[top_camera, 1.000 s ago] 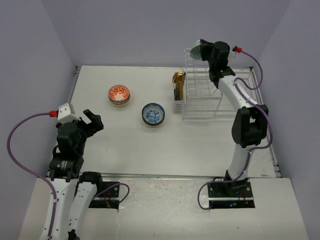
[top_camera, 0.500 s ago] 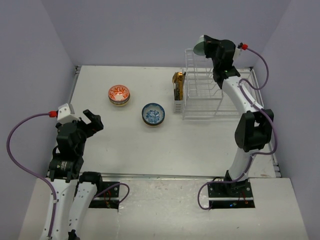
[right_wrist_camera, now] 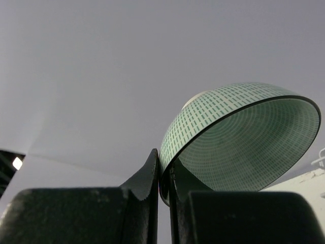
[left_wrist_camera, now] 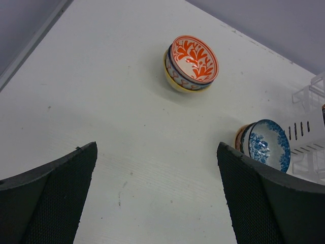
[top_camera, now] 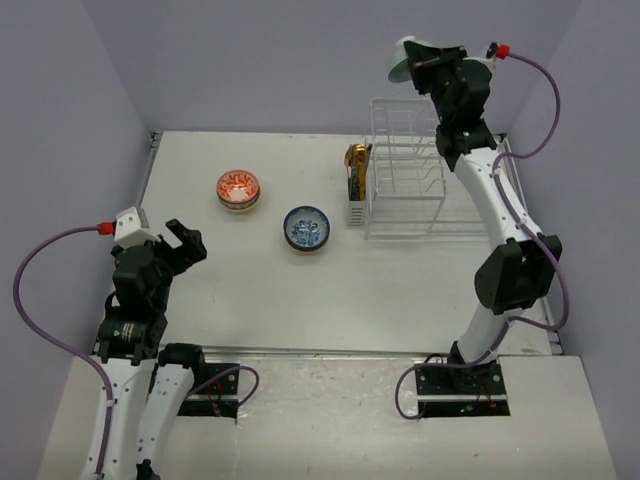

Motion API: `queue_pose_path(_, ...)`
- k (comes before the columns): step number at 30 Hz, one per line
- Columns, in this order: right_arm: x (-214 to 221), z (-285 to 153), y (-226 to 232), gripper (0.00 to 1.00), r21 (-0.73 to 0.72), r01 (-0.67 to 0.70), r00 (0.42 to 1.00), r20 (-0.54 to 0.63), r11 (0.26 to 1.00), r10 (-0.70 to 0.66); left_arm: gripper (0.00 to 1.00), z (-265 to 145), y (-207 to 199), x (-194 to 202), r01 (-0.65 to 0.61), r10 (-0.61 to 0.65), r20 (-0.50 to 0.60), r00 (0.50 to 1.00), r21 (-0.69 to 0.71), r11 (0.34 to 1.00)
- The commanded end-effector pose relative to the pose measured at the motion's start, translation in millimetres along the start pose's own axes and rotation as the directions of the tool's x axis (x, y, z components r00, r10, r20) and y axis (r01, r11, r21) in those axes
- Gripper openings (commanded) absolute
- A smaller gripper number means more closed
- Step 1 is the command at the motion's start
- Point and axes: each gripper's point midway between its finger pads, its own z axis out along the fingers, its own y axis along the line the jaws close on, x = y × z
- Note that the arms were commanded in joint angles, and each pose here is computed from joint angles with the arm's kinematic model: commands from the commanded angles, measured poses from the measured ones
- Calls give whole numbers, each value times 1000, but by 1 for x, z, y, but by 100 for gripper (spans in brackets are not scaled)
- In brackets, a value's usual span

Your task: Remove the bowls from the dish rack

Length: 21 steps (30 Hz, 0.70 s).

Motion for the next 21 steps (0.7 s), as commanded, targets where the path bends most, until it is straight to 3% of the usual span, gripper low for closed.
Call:
queue_pose_path(1, 0, -68, 132, 0, -320, 198, 979, 12, 926, -205, 100, -2, -5, -12, 3, -4, 43, 999, 16, 1000)
queue_pose_path(4, 21, -100, 139, 0, -360, 342, 929, -7, 868, -369, 100, -1, -3, -12, 4, -4, 40, 999, 10, 1000)
queue_pose_path(7, 57, -127, 136, 0, -400, 500, 833, -21, 768, -553, 100, 0, -2, -12, 4, -4, 41, 999, 0, 1000)
queue_pose_path(8, 64, -139, 136, 0, -412, 598, 753, -5, 688, -658, 100, 1, 0, -12, 7, -7, 42, 999, -6, 1000)
queue_pose_path(10, 97, -159, 131, 0, -454, 639, 678, -50, 621, -734, 100, 1, 1, -13, 6, -5, 43, 999, -13, 1000)
queue_pose_path(11, 103, -167, 126, 0, -462, 699, 601, -35, 546, -799, 100, 2, 3, -14, 7, -6, 45, 999, -22, 1000)
queue_pose_path(13, 134, -183, 118, 0, -501, 724, 519, -56, 474, -853, 100, 2, 2, -18, -3, 4, 48, 999, -20, 1000)
queue_pose_path(14, 143, -184, 97, 0, -489, 773, 417, -90, 405, -905, 100, 3, 3, -18, -8, 10, 41, 999, -30, 1000)
queue_pose_path(16, 169, -199, 98, 0, -542, 768, 326, -129, 342, -936, 100, -1, 5, -25, -9, 12, 49, 999, -48, 999)
queue_pose_path(17, 179, -205, 72, 0, -546, 788, 203, -206, 285, -957, 100, -3, 11, -28, -9, 14, 63, 998, -80, 997)
queue_pose_path(18, 195, -206, 69, 0, -542, 799, 156, -235, 262, -959, 100, -6, 16, -30, -10, 18, 69, 997, -109, 994)
queue_pose_path(19, 203, -208, 59, 0, -556, 812, 54, -233, 178, -971, 100, -7, 20, -31, -10, 20, 74, 997, -133, 991)
queue_pose_path(20, 209, -218, 33, 0, -567, 813, -55, -306, 135, -950, 100, -8, 28, -34, -8, 24, 91, 996, -175, 985)
queue_pose_path(21, 224, -216, 23, 0, -556, 826, -120, -328, 89, -937, 100, -8, 30, -34, -3, 22, 99, 995, -187, 982)
